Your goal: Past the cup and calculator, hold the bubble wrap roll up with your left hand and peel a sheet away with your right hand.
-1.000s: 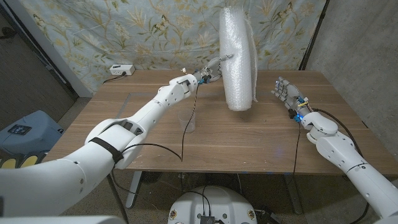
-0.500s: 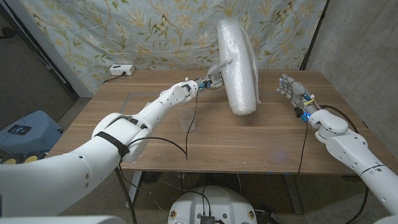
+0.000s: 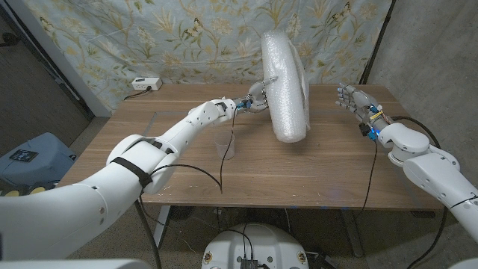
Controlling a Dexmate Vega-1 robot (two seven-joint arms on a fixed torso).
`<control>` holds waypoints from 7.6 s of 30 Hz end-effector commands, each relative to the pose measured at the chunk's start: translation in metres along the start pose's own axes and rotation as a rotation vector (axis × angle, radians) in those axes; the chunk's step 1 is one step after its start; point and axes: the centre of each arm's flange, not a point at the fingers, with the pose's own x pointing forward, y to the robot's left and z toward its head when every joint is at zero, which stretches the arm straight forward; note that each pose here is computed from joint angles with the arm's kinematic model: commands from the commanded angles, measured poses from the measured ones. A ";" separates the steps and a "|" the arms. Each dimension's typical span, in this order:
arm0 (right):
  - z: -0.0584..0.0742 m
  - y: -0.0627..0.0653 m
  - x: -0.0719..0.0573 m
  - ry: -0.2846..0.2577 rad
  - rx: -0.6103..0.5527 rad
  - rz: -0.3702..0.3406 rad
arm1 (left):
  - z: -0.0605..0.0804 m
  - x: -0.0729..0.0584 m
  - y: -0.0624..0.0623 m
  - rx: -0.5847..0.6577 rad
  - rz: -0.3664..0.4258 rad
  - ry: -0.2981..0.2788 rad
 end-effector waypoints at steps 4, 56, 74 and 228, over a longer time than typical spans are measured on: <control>0.027 0.005 -0.004 0.004 -0.050 0.028 | -0.007 -0.007 0.004 -0.026 0.019 0.065; 0.095 0.078 0.005 0.227 -0.398 0.208 | -0.013 -0.026 0.013 -0.054 0.102 0.130; 0.111 0.087 0.013 0.310 -0.475 0.234 | -0.016 -0.029 0.010 -0.072 0.123 0.148; 0.080 0.062 0.051 0.554 -0.468 0.252 | -0.039 -0.033 -0.014 -0.132 -0.087 0.105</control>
